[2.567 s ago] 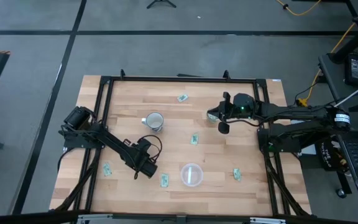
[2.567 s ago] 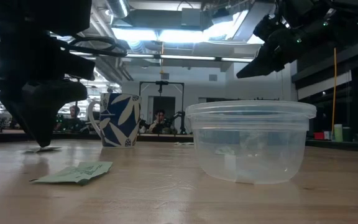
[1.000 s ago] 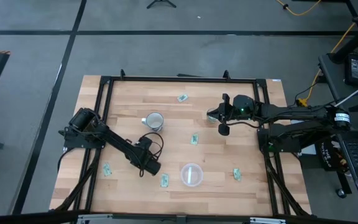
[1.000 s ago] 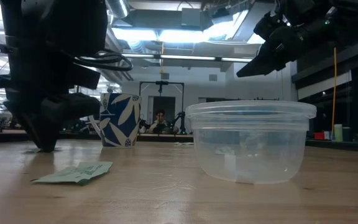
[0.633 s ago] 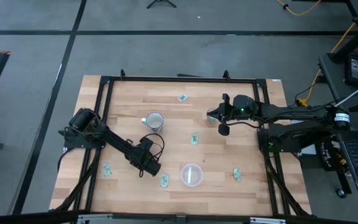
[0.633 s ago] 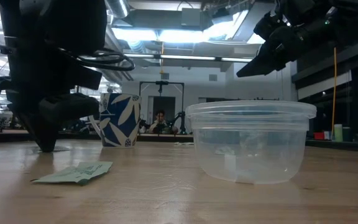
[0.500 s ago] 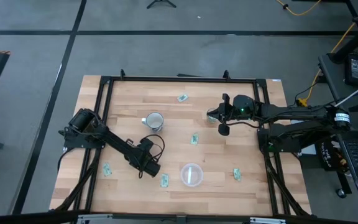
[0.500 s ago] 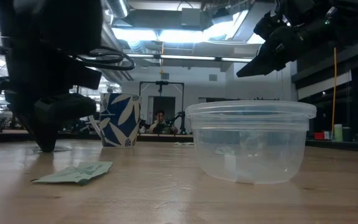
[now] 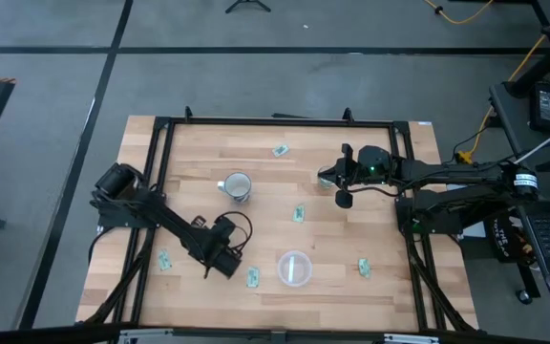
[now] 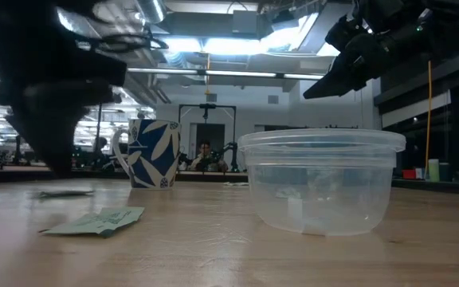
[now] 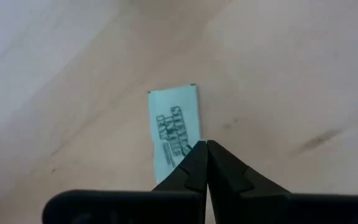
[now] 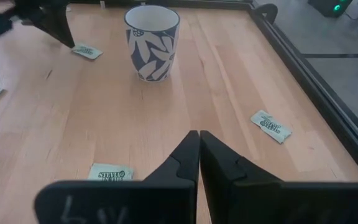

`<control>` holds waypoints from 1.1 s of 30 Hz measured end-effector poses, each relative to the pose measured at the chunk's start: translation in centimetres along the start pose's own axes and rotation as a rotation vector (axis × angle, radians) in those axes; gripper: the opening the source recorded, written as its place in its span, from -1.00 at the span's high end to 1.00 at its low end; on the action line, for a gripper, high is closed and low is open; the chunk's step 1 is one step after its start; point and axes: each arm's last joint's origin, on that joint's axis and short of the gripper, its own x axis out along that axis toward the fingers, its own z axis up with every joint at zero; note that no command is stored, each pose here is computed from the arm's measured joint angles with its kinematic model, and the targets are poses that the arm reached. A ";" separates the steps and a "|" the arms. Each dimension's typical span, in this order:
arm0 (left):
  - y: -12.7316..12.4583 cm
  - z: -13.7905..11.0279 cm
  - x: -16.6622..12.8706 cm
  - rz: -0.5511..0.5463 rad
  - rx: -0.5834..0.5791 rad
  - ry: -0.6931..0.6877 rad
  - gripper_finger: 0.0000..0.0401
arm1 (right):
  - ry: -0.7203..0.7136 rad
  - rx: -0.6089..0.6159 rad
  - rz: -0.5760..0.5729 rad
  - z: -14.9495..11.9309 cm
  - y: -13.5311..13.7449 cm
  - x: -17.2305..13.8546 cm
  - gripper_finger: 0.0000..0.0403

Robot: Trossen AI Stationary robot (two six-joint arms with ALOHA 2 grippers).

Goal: Pick and place Stevia / Truvia into bins
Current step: Put the white stevia packet into the transparent container

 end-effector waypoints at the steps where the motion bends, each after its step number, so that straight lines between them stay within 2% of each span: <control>1: 0.1 -0.1 -0.3 -0.009 0.009 -0.010 0.99 | 0.000 0.000 0.000 0.0 0.0 0.0 0.91; 7: 0.4 -0.4 -2.0 -0.064 0.034 -0.034 0.99 | 0.000 0.000 0.000 0.0 0.0 0.0 0.91; 13: 0.4 -0.6 -2.0 -0.065 0.006 -0.036 0.95 | 0.000 0.000 0.000 0.0 0.0 0.0 0.91; 26: 0.4 -0.3 -1.9 -0.061 -0.008 -0.067 0.39 | 0.000 0.000 0.000 0.0 0.0 0.0 0.91; 33: 0.1 -0.5 -0.7 -0.010 0.003 -0.022 0.27 | 0.000 0.000 0.000 0.0 0.0 0.0 0.91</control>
